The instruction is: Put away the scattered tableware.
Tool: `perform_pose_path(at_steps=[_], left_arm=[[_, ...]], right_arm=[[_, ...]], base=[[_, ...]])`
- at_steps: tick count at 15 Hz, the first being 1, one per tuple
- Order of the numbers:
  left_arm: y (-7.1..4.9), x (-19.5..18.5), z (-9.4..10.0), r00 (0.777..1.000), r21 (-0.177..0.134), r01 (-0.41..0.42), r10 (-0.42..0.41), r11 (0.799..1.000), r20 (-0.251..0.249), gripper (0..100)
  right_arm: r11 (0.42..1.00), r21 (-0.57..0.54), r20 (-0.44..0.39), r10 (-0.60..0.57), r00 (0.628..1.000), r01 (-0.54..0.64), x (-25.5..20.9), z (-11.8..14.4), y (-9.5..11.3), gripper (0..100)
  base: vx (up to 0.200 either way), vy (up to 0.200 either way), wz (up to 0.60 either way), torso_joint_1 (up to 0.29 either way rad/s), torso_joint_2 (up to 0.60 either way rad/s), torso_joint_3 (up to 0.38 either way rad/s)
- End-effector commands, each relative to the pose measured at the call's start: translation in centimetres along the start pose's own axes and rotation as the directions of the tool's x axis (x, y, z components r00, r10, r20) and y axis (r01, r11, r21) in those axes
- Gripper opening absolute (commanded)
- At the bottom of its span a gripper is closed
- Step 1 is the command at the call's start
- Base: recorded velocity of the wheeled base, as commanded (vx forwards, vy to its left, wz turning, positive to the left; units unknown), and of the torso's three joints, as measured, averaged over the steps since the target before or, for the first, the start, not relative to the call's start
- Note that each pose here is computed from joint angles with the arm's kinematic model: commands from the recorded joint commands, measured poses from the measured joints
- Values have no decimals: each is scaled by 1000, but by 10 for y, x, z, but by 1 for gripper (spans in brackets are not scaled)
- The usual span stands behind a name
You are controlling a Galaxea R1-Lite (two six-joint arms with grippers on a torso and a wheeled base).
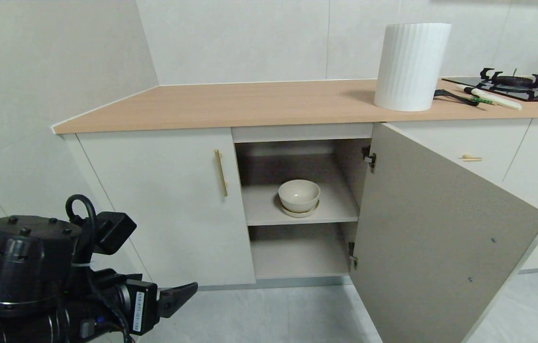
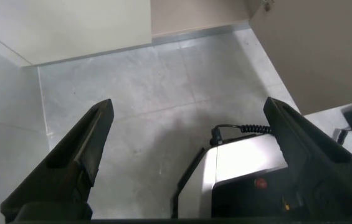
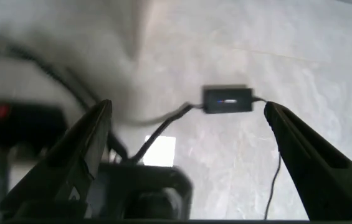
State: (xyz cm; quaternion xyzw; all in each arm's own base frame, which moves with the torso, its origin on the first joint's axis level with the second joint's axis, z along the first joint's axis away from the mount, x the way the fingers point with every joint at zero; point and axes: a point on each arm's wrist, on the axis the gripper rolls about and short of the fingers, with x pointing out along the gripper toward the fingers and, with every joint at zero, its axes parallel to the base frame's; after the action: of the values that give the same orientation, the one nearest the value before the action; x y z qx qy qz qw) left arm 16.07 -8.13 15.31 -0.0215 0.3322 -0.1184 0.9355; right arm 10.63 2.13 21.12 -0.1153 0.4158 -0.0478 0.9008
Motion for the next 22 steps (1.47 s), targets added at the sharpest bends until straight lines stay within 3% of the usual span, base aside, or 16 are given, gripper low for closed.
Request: perform_pose_path(at_steps=[1, 6, 12, 15, 22], left_arm=[[0, 0, 0, 1000, 0, -2, 2, 1000, -2, 100], [0, 0, 0, 1000, -1, -1, 1, 1000, -1, 100], [0, 0, 0, 1000, -1, -1, 1, 1000, -1, 100], [0, 0, 0, 1000, -1, -1, 1, 1000, 1, 100], [0, 0, 0, 1000, -1, -1, 1, 1000, -1, 100]], right_arm=[[995, 66, 17, -74, 997, 73, 2, 5, -13, 100], [977, 150, 23, -157, 987, 152, 36, 22, -24, 100], [967, 205, 148, -180, 972, 148, 73, 33, -19, 100], [971, 234, 187, -102, 977, 57, 72, 36, -17, 100], [975, 218, 218, -12, 976, -36, 68, 37, -1, 100]], base=[[0, 0, 0, 0, 0, 0], [0, 0, 0, 0, 0, 0], [0, 0, 0, 0, 0, 0], [0, 0, 0, 0, 0, 0], [0, 0, 0, 0, 0, 0]])
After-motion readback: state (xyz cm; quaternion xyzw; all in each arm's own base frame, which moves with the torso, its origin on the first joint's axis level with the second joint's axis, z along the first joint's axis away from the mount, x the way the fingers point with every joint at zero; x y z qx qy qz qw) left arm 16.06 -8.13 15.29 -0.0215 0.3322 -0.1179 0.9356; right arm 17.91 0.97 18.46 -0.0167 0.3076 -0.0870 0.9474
